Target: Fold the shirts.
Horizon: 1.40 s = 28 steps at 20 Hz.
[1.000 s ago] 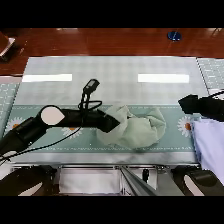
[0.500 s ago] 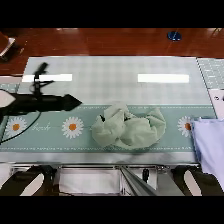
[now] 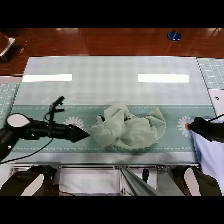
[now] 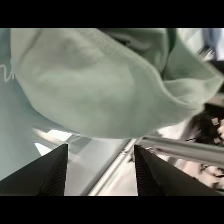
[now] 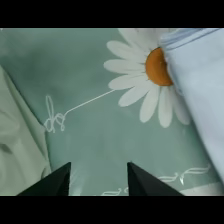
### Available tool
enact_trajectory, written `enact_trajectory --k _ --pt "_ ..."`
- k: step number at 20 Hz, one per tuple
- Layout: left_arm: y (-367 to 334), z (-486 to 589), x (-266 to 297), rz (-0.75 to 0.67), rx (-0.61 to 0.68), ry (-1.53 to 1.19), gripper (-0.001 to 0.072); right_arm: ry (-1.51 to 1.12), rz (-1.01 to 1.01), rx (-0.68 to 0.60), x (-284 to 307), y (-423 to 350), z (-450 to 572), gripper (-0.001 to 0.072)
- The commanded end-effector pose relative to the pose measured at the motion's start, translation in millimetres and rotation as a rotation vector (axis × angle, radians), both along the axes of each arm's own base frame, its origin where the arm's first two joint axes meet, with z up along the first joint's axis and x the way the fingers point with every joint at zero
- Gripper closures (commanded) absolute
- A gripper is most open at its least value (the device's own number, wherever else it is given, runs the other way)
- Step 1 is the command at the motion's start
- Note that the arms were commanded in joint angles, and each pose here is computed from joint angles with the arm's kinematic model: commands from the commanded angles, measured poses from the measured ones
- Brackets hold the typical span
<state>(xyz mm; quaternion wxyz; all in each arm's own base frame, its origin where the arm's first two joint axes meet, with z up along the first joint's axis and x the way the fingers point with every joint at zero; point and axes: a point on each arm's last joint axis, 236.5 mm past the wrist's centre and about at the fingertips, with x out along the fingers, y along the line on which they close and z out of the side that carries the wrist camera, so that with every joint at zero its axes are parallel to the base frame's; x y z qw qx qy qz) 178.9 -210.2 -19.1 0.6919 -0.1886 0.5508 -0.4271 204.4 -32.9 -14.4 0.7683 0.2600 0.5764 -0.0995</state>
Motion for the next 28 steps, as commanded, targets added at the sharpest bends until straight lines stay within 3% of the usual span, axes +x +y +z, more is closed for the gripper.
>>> enact_trajectory --k 1,4,7,8,9,10,18,24,28 --pt "-23 -26 8 -0.053 0.103 -0.222 0.0201 0.017 0.03 0.109 -7 26 -10 0.0304" --pt "-37 -26 34 0.029 0.155 -0.361 0.0201 0.018 0.03 0.11 -7 26 -10 0.0304" --pt "-51 -30 37 0.062 0.148 -0.312 0.0207 0.023 0.03 0.109 -8 26 -11 0.0304" --pt "-55 -31 37 0.059 0.142 -0.29 0.0317 0.028 0.03 0.109 -9 26 -13 0.0304" --pt "-59 -31 38 0.053 0.139 -0.277 0.0616 0.036 0.03 0.112 -12 27 -15 0.0304" --pt "-62 -30 41 0.047 0.137 -0.274 0.0681 0.05 0.031 0.12 -15 29 -19 0.0304" --pt "-71 -5 65 0.074 0.101 -0.314 0.0681 0.186 0.131 0.211 -47 70 -56 0.0304" --pt "-75 -6 51 0.039 0.086 -0.266 0.0681 0.122 0.117 0.426 6 119 -68 0.0304" --pt "-75 -6 52 0.041 0.086 -0.266 0.0681 0.173 0.143 0.459 14 140 -89 0.0309"
